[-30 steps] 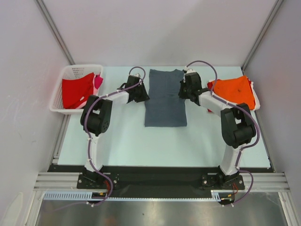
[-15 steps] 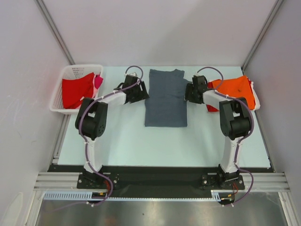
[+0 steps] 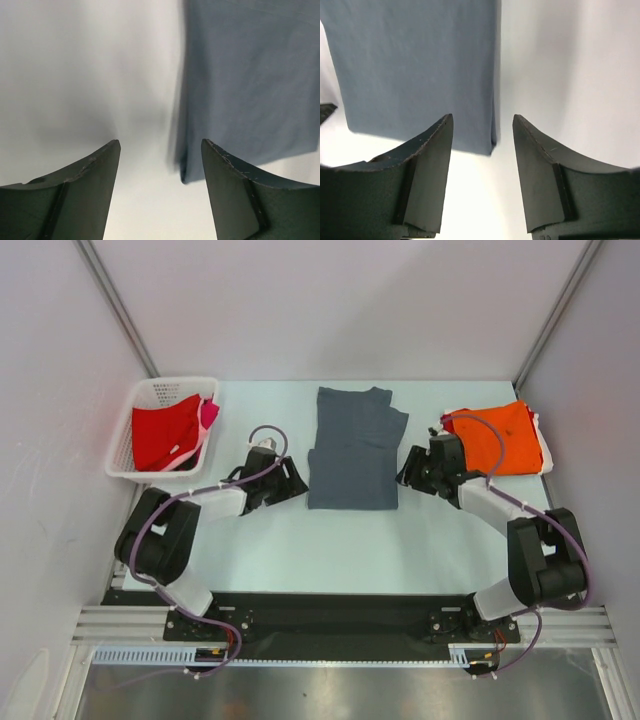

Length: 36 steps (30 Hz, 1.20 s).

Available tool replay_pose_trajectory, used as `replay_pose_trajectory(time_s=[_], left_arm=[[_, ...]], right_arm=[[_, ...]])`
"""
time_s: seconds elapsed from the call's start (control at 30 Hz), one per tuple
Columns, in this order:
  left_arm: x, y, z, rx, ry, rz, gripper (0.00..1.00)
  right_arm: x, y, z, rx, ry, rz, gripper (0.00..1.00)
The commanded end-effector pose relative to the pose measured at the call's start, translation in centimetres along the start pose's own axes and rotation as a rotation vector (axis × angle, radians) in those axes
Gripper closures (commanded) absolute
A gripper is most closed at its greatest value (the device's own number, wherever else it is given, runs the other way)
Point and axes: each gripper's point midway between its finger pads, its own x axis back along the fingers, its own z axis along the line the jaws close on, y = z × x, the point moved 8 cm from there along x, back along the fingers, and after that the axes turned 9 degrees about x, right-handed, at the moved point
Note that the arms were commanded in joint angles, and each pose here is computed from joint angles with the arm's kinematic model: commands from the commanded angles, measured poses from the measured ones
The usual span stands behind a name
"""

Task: Fold and stack the t-shirts
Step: Fold the tshirt

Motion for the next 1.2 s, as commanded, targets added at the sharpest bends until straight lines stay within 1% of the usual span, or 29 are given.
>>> replay_pose_trajectory(time_s=[0.0, 0.07, 0.1, 0.17, 0.2, 0.27, 0.37, 0.47, 0.6, 0.67, 0.73, 0.87, 0.93, 0.97, 1.03, 1.07, 1.1, 1.17], left_arm=[[1.1, -1.2, -1.1, 0.028, -0.125, 0.0, 0.29], [1.1, -2.2, -0.4, 0.043, -0.124, 0.019, 0.3], [1.0, -2.3, -0.6, 0.044, -0.147, 0.015, 0.32], [1.0, -2.7, -0.5, 0.053, -0.16, 0.034, 0.33], [0.9, -2.9, -0.5, 0.051, -0.159, 0.04, 0.33], [0.9, -3.2, -0.3, 0.046, -0.159, 0.053, 0.34], [0.7, -3.7, -0.1, 0.048, -0.157, 0.067, 0.39], [0.4, -4.1, 0.2, 0.053, -0.154, 0.087, 0.45], [0.2, -4.4, 0.3, 0.06, -0.158, 0.102, 0.48], [0.1, -4.5, 0.3, 0.061, -0.159, 0.108, 0.52], [0.0, -4.5, 0.3, 0.061, -0.156, 0.11, 0.53], [-0.3, -4.7, 0.2, 0.064, -0.16, 0.125, 0.54], [-0.4, -4.8, 0.0, 0.071, -0.169, 0.135, 0.54], [-0.6, -4.9, 0.0, 0.071, -0.172, 0.14, 0.55], [-0.7, -5.1, -0.3, 0.072, -0.184, 0.15, 0.56], [-0.7, -5.1, -0.4, 0.074, -0.187, 0.153, 0.57], [-0.8, -5.3, -0.3, 0.081, -0.185, 0.157, 0.58], [-0.8, -5.5, -0.4, 0.078, -0.194, 0.159, 0.71]], right_arm=[[0.7, -1.7, 0.5, -0.036, 0.093, 0.035, 0.44], [0.7, -2.5, 0.2, -0.042, 0.104, 0.057, 0.46], [0.7, -3.1, 0.1, -0.045, 0.114, 0.074, 0.47], [0.6, -4.8, -0.5, -0.063, 0.121, 0.104, 0.48], [0.5, -4.6, -0.2, -0.06, 0.164, 0.078, 0.49], [0.2, -5.8, -0.4, -0.075, 0.18, 0.112, 0.51], [-0.4, -6.4, -0.7, -0.089, 0.189, 0.142, 0.55], [-0.7, -6.6, -0.9, -0.102, 0.193, 0.148, 0.59], [-1.2, -6.4, -0.9, -0.104, 0.196, 0.145, 0.6], [-1.3, -6.3, -0.8, -0.103, 0.201, 0.146, 0.62], [-1.7, -6.3, -0.9, -0.101, 0.201, 0.15, 0.64], [-1.8, -6.1, -0.8, -0.092, 0.202, 0.148, 0.74], [-1.7, -6.0, -0.8, -0.089, 0.203, 0.142, 0.76], [-1.7, -5.9, -0.7, -0.085, 0.206, 0.135, 0.83], [-1.6, -5.8, -0.6, -0.087, 0.213, 0.132, 0.88], [-1.5, -5.6, -0.6, -0.086, 0.216, 0.126, 0.97], [-1.5, -5.6, -0.5, -0.084, 0.218, 0.123, 1.0], [-1.3, -5.5, -0.5, -0.082, 0.218, 0.116, 1.0]])
